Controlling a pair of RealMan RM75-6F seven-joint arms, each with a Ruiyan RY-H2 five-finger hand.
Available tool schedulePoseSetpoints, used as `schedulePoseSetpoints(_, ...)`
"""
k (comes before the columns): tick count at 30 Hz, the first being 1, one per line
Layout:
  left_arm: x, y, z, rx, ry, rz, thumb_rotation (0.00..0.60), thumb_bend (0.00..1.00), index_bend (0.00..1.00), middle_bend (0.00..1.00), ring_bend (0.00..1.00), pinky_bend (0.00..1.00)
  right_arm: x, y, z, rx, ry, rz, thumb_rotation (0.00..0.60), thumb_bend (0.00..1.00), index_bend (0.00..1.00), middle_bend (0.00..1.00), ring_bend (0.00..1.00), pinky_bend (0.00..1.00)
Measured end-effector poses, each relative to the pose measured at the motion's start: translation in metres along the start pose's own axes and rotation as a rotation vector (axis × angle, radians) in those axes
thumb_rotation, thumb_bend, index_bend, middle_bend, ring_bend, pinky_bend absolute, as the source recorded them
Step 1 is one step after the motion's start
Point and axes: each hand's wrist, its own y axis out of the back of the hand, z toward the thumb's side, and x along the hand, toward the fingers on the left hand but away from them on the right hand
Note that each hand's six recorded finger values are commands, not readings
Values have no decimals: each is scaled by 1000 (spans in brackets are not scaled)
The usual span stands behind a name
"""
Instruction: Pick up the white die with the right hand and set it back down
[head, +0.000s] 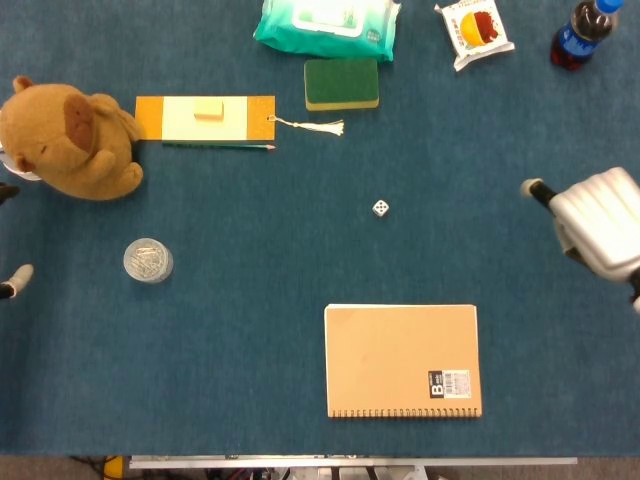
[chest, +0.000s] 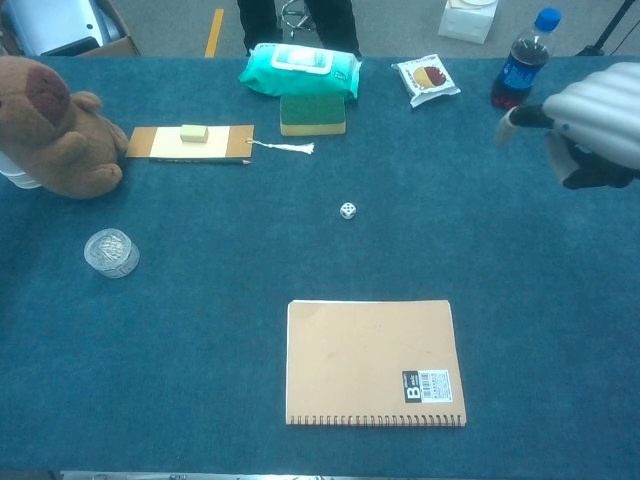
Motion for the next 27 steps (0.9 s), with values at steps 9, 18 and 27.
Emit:
schedulePoseSetpoints(9, 1, -1, -2, -4, 1, -2, 600, 156, 207, 213, 169, 402, -16, 1, 24, 0, 53, 11, 600, 1000, 284, 1000, 949, 1000)
schedulePoseSetpoints(18, -1, -3, -3, -15, 1, -8, 600, 156, 207, 213, 169, 402, -28, -1, 38, -6, 82, 31, 600, 1000, 283, 1000, 950, 1000)
schedulePoseSetpoints(27, 0, -1, -2, -16, -5, -5, 600, 156, 207, 213, 169, 402, -39, -6, 53, -2, 118, 47, 600, 1000, 283, 1000, 950, 1000)
